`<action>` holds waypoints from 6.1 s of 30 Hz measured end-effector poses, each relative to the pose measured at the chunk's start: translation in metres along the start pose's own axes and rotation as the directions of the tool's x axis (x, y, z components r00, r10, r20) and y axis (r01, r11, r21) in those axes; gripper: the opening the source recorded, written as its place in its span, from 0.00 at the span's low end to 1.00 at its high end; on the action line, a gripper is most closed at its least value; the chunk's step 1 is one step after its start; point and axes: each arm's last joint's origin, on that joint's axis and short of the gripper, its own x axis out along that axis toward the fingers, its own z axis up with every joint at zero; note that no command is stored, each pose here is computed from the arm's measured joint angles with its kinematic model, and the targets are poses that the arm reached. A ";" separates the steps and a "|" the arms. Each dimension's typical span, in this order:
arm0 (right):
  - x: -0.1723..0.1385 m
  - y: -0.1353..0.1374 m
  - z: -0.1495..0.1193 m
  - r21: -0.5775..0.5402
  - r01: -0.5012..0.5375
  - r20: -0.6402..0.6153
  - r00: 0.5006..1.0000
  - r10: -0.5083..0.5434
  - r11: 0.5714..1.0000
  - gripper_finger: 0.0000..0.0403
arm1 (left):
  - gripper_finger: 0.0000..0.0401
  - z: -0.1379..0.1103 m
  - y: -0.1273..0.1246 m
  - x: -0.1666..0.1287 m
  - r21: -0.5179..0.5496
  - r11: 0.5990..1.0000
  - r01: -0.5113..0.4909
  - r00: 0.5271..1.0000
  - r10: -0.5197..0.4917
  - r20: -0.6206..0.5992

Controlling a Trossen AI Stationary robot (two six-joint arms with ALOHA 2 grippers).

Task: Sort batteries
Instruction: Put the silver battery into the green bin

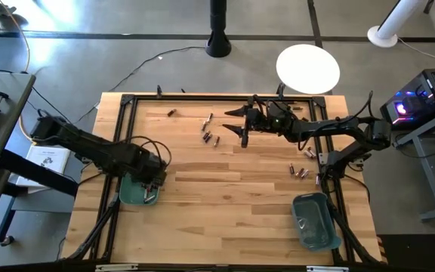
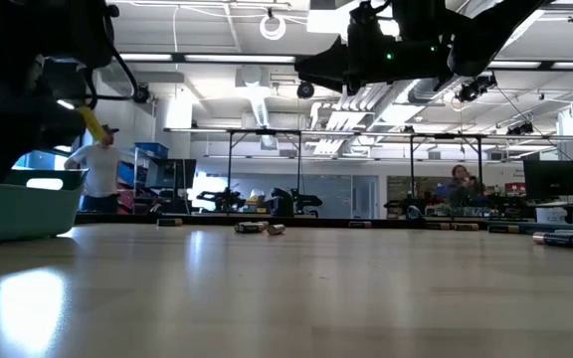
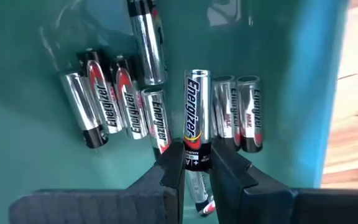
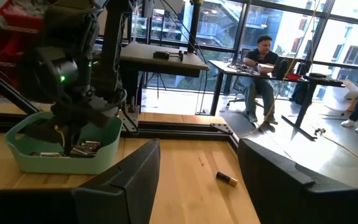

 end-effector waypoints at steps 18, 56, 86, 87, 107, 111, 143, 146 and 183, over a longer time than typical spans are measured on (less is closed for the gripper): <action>0.000 0.000 0.000 0.027 0.000 -0.003 1.000 0.001 1.000 0.52 | 0.23 0.000 -0.007 0.011 0.015 0.999 -0.041 0.998 0.042 -0.055; -0.114 -0.037 -0.014 0.272 0.509 -0.774 0.620 -0.128 0.817 0.52 | 0.42 0.032 -0.069 -0.126 0.667 0.735 -0.119 0.396 -0.581 0.711; -0.152 -0.020 -0.099 -0.114 0.650 -0.850 -0.455 0.265 0.751 0.64 | 0.42 0.148 -0.107 -0.044 0.806 0.586 -0.089 0.253 -0.769 0.587; -0.150 -0.020 -0.104 -0.118 0.632 -0.841 -0.473 0.261 0.766 0.64 | 0.42 0.148 -0.108 -0.044 0.810 0.580 -0.087 0.254 -0.773 0.581; -0.139 -0.019 -0.152 -0.062 0.508 -0.749 -0.592 0.296 0.859 0.64 | 0.42 0.143 -0.111 -0.043 0.824 0.562 -0.076 0.257 -0.787 0.561; -0.138 -0.019 -0.153 -0.018 0.480 -0.755 -0.581 0.303 0.877 0.60 | 0.42 0.143 -0.111 -0.043 0.824 0.562 -0.076 0.257 -0.787 0.561; -0.084 -0.015 -0.116 0.158 0.388 -0.959 -0.159 0.235 0.908 0.22 | 0.42 0.142 -0.111 -0.044 0.819 0.572 -0.034 0.256 -0.788 0.560; -0.073 -0.018 -0.101 0.171 0.367 -0.975 -0.068 0.210 0.914 0.15 | 0.42 0.142 -0.111 -0.044 0.819 0.573 -0.030 0.257 -0.787 0.560; -0.001 0.011 -0.018 0.321 -0.137 0.195 0.978 0.076 0.937 0.07 | 0.45 0.145 -0.133 -0.031 0.924 0.375 -0.080 -0.077 -0.926 0.369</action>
